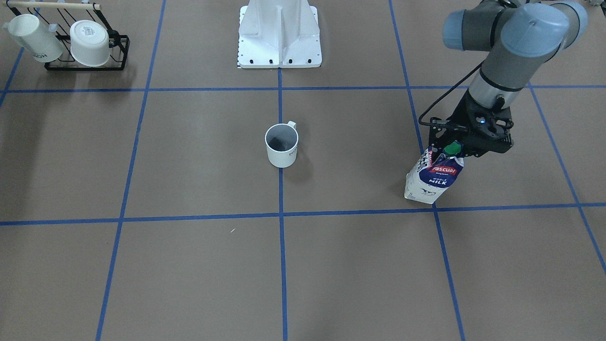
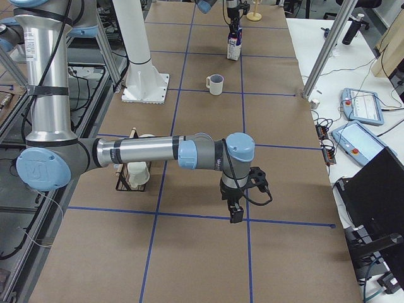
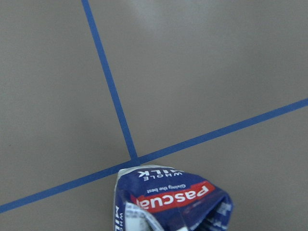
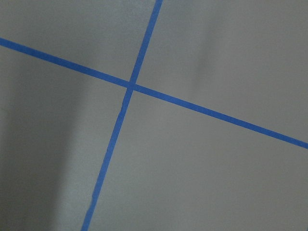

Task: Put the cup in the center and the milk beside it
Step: 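Carry the carton with the left gripper and set it beside the mug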

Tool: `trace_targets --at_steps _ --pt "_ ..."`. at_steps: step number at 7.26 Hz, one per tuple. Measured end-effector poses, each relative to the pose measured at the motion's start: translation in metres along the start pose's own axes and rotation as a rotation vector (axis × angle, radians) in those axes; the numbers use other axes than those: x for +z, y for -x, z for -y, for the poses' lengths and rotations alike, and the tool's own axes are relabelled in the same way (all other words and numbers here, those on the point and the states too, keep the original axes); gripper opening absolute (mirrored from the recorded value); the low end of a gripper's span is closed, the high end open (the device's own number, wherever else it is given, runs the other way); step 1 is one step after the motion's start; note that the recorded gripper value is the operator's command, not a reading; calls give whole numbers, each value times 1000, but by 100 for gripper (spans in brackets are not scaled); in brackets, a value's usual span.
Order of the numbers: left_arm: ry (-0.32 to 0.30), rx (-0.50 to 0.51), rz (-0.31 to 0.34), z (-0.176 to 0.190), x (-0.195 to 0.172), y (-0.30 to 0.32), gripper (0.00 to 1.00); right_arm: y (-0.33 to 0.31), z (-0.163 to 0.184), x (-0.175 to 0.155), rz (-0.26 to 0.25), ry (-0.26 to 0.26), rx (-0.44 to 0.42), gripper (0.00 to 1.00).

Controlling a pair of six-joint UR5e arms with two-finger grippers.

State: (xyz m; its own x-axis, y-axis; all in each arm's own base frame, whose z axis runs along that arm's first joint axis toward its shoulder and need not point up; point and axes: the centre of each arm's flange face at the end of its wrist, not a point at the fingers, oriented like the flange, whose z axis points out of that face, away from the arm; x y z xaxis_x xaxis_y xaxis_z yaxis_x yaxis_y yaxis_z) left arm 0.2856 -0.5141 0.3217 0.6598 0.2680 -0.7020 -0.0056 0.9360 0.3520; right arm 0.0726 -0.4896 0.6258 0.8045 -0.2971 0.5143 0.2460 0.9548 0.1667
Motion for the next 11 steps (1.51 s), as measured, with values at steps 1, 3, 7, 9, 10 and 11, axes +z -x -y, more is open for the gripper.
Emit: trace_targets --at_steps 1,3,7,9,10,11 --pt "-17 -55 -23 6 -9 -17 0 0 0 1 0 1 1 100" --pt "-2 -155 -82 8 -7 -81 0 -1 -1 2 1 5 3 100" --pt "110 -285 -44 -9 -22 -235 0 -5 -3 9 4 18 11 100" --pt "105 -288 -25 -24 -9 -271 0 -6 -4 10 5 20 13 100" --pt "107 -291 -18 -25 -4 -278 21 -6 -4 10 5 20 13 100" --pt "109 -292 -12 -24 1 -280 59 -6 -4 10 5 20 14 100"
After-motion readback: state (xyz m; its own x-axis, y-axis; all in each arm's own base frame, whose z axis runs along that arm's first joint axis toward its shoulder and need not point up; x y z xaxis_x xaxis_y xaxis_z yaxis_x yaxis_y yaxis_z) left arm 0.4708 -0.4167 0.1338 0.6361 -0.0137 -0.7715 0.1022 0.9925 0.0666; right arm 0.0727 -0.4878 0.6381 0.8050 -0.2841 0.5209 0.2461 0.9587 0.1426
